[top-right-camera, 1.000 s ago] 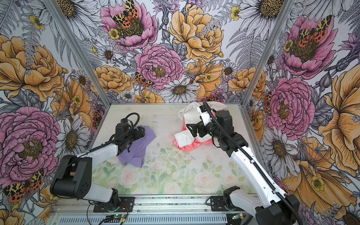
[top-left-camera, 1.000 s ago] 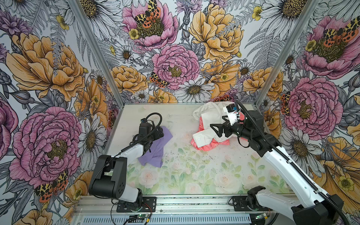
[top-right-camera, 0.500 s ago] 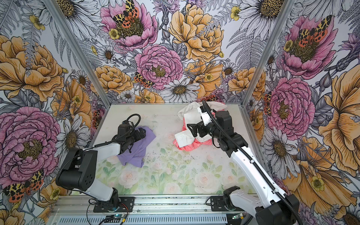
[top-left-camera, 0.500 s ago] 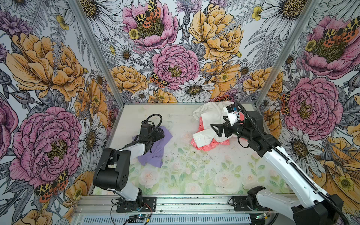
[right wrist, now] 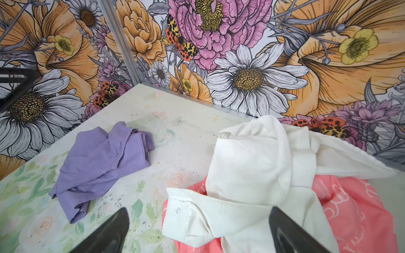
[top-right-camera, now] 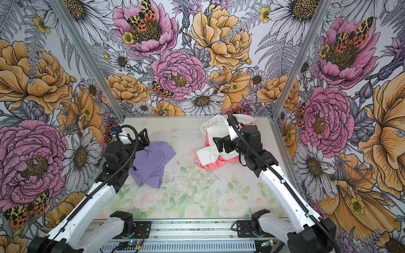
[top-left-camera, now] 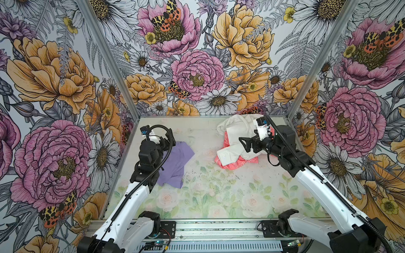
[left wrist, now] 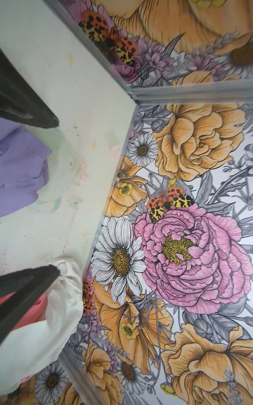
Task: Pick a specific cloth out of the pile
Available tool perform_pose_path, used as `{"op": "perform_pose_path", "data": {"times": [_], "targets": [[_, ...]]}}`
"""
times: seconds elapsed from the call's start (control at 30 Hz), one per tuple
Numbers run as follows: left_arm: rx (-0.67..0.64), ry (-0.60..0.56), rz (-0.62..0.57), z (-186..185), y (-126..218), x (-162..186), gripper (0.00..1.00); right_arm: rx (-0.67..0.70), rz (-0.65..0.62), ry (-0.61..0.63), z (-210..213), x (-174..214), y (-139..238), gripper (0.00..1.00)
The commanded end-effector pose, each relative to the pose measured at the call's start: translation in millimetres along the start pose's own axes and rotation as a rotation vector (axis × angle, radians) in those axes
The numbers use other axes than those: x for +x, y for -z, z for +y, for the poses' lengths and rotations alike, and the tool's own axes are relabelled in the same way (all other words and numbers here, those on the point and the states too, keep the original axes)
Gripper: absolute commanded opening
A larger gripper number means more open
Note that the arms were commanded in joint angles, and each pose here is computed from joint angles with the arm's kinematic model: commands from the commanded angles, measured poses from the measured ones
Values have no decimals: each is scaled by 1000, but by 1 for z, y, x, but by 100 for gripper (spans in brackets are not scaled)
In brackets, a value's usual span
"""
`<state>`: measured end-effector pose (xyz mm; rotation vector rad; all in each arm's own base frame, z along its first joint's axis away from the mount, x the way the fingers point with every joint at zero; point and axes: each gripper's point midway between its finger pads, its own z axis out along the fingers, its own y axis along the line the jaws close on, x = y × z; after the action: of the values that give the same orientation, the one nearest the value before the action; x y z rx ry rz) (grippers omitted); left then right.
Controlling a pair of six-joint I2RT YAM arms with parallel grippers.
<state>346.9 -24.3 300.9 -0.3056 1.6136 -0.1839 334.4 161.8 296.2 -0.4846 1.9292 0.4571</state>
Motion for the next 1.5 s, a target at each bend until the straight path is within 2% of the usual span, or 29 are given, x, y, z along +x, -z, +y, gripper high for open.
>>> {"op": "perform_pose_path", "data": {"times": [0.0, 0.2, 0.4, 0.67, 1.0, 1.3, 1.47], "targets": [[-150, -106, -37, 33, 9, 11, 99, 75, -71, -37, -16, -7, 5, 100], [-211, -175, -118, 59, 13, 36, 99, 228, -150, -114, -59, 9, 17, 100], [-270, -242, -111, 85, 9, 59, 99, 404, -235, -155, -101, 49, 32, 99], [-255, -259, -90, 102, -5, 83, 99, 557, -173, -164, -144, 108, 24, 99], [-169, -273, -43, 95, -27, 106, 99, 644, -192, -110, -168, 150, 11, 99], [-125, -266, -22, 92, -44, 122, 99, 643, -206, -44, -179, 145, -2, 100], [-96, -275, 22, 88, -56, 134, 98, 634, -219, -32, -187, 161, -17, 99]]}}
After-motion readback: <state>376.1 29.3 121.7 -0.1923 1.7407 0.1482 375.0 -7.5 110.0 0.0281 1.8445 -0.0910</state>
